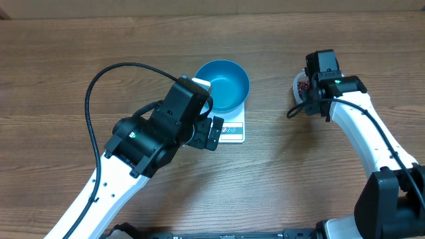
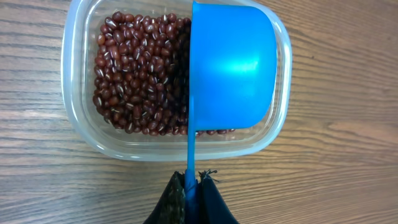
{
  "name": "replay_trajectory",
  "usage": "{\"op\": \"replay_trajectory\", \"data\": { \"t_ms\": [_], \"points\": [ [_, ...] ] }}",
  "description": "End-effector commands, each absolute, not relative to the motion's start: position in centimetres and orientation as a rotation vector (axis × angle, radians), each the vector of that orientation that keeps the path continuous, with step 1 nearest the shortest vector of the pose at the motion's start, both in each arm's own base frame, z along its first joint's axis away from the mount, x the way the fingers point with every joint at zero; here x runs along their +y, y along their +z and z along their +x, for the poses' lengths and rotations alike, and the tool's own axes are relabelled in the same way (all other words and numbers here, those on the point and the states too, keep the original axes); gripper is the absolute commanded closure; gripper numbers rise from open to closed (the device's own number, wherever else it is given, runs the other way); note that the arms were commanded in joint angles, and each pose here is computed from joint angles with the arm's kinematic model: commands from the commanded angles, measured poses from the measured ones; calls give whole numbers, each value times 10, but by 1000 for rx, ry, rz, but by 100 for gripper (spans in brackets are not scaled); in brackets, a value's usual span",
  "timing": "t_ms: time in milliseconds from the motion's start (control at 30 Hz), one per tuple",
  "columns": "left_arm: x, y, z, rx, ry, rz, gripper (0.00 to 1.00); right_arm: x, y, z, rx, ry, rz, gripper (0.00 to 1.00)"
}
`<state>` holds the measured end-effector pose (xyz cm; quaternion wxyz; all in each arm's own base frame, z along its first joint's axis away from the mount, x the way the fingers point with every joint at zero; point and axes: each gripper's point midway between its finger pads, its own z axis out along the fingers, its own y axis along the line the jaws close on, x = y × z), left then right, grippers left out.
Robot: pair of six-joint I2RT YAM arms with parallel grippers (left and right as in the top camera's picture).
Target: Scoop item into bowl and weigh 150g on scale
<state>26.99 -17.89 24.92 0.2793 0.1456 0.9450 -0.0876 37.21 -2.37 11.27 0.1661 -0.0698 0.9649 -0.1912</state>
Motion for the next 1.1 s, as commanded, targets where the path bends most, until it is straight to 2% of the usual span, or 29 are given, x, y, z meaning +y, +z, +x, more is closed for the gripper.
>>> {"op": "replay_trajectory", "data": {
  "t_ms": [0,300,733,867,1067],
  "points": [
    [-177,251,273,2526,-217,387,0,-18,122,381,2734,-466,-103,96],
    [-177,251,273,2526,-217,387,1,-4,134,381,2761,-351,-127,96],
    [-177,251,273,2526,-217,387,1,-35,128,375,2800,-366,8,96],
    [-177,251,273,2526,-217,387,1,-22,106,373,2875,-267,-29,96],
    [-177,251,273,2526,-217,387,1,8,103,375,2881,-23,-99,96]
  ]
}}
